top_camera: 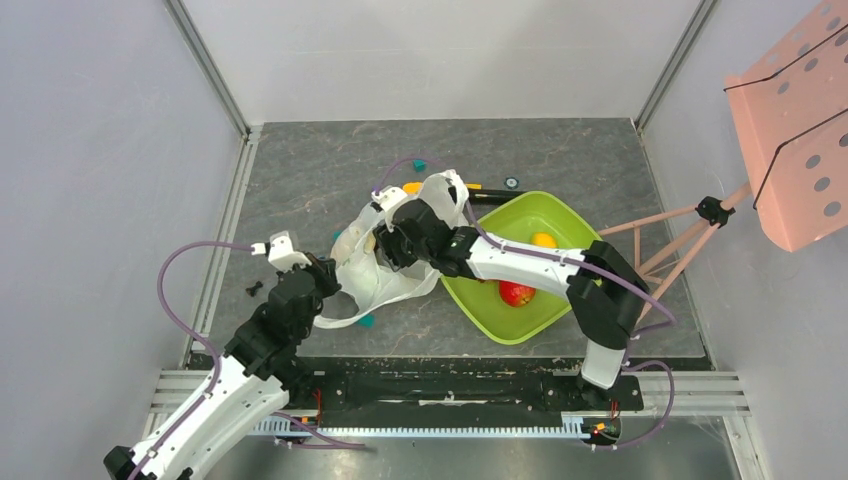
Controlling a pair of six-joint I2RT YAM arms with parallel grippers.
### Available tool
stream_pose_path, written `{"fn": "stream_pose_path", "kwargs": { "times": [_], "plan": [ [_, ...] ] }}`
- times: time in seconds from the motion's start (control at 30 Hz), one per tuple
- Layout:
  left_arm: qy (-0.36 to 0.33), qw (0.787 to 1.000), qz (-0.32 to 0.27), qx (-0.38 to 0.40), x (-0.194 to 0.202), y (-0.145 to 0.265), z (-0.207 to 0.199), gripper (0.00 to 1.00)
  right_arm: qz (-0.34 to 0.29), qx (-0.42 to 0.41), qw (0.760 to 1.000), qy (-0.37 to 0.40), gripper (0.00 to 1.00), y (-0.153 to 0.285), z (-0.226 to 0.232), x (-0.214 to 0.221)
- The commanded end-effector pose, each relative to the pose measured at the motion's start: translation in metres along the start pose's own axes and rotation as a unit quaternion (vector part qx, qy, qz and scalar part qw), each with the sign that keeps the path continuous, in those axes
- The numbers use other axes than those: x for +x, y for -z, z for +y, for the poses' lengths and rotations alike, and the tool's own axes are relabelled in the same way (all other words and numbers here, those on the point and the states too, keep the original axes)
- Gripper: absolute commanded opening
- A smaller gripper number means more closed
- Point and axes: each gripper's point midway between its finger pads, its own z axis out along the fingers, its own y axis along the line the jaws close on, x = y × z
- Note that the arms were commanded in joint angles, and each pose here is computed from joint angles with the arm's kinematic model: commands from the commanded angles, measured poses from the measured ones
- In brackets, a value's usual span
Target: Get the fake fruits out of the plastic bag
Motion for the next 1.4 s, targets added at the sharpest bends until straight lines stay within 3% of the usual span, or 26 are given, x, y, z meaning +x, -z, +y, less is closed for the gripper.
{"fn": "stream_pose_path", "kwargs": {
  "times": [0.0,0.13,0.3,0.53,0.93,1.2,1.37],
  "plan": [
    [0.048,0.997,-0.051,-0.02,-0.038,0.001,-0.007,0.02,-0.053,-0.005,0.999,-0.009,0.48,-0.013,0.007,-0.032],
    [0.046,0.995,-0.057,-0.061,-0.042,-0.014,-0.006,0.04,-0.061,0.016,0.998,-0.006,0.49,-0.022,-0.001,-0.029],
    [0.056,0.99,-0.045,-0.118,-0.042,-0.039,-0.002,0.15,-0.057,0.041,0.998,0.006,0.5,-0.028,-0.014,-0.023],
    [0.095,0.984,-0.003,-0.154,-0.032,-0.074,0.022,0.42,-0.048,0.023,0.998,0.029,0.55,-0.035,-0.017,-0.013],
    [0.1,0.982,0.1,-0.128,0.003,-0.116,0.01,0.64,-0.03,0.0,0.997,0.078,0.6,-0.042,-0.013,0.0],
    [0.096,0.976,0.138,-0.139,0.024,-0.135,0.01,0.66,-0.038,-0.011,0.995,0.089,0.6,-0.033,-0.016,0.004],
    [0.093,0.975,0.143,-0.14,0.031,-0.144,0.011,0.47,-0.046,-0.032,0.994,0.096,0.61,-0.026,-0.017,0.008]
  ]
}}
